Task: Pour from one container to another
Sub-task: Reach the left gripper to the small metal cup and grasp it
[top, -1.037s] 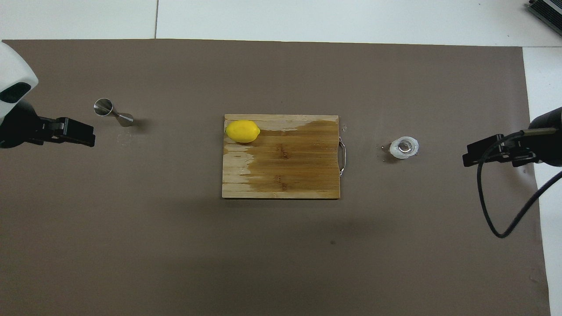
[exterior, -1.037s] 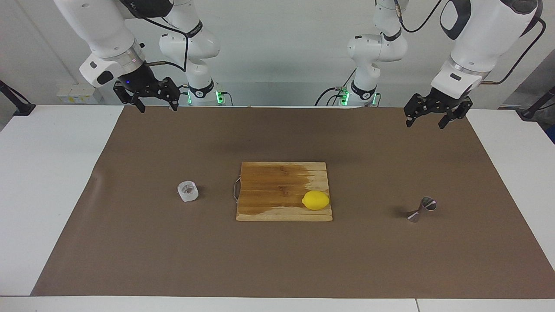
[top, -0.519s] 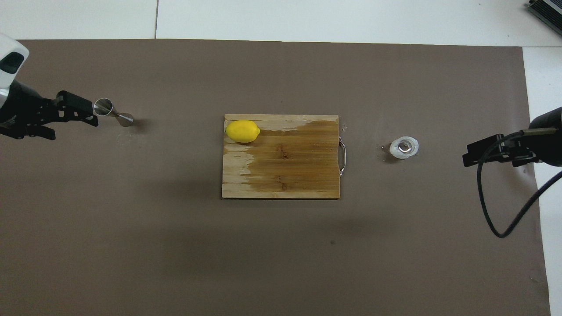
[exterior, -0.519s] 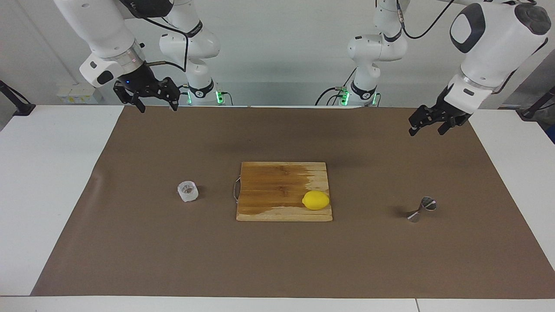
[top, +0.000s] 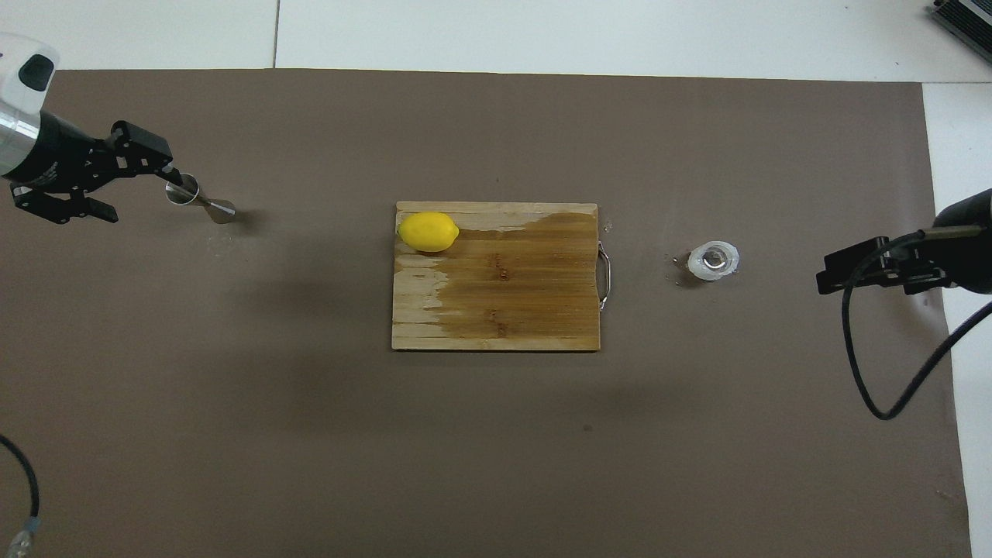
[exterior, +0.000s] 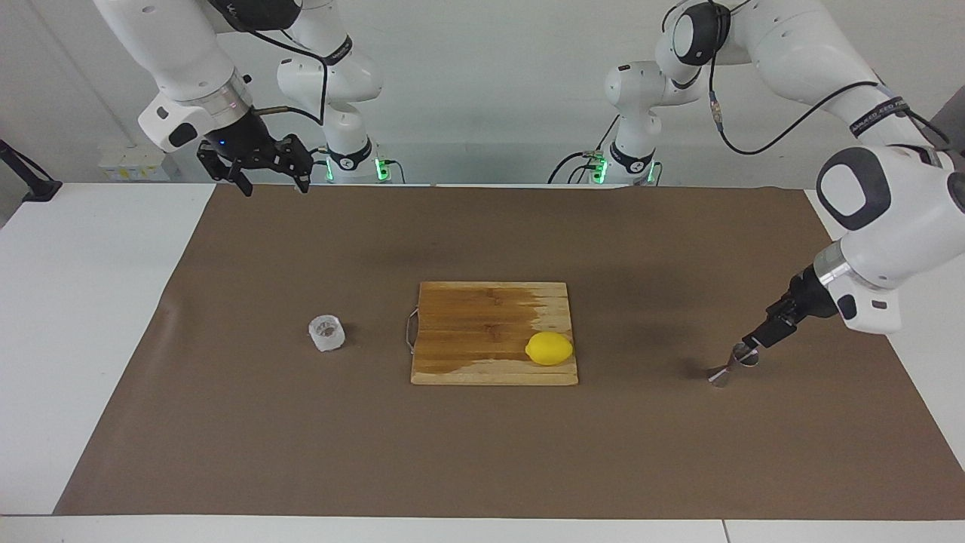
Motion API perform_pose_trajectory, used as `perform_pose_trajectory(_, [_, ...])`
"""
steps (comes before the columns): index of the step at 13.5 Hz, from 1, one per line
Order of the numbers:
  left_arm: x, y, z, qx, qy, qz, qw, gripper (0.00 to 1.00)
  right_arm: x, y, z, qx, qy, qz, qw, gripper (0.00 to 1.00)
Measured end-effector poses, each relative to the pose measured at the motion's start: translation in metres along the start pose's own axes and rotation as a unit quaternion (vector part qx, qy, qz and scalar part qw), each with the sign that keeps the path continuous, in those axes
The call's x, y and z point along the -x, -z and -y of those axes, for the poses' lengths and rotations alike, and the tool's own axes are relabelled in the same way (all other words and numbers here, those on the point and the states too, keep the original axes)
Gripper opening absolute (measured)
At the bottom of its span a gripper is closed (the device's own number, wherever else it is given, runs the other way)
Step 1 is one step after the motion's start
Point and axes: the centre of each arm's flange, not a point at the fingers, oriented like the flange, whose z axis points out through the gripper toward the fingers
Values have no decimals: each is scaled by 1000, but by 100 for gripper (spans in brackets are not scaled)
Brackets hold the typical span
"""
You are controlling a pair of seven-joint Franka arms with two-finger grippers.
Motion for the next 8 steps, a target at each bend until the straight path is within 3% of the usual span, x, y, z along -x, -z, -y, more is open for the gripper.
perform_pose_trajectory(3, [-43, -16, 10, 42, 86, 0, 995, 100, 0, 0, 0, 0, 0, 0, 1000, 100])
perform_pose_trajectory(6, [-50, -22, 10, 73, 129, -1, 989, 100, 0, 0, 0, 0, 0, 0, 1000, 100])
perform_pose_trajectory(8, [-59, -33, 26, 100, 194, 30, 975, 100, 0, 0, 0, 0, 0, 0, 1000, 100])
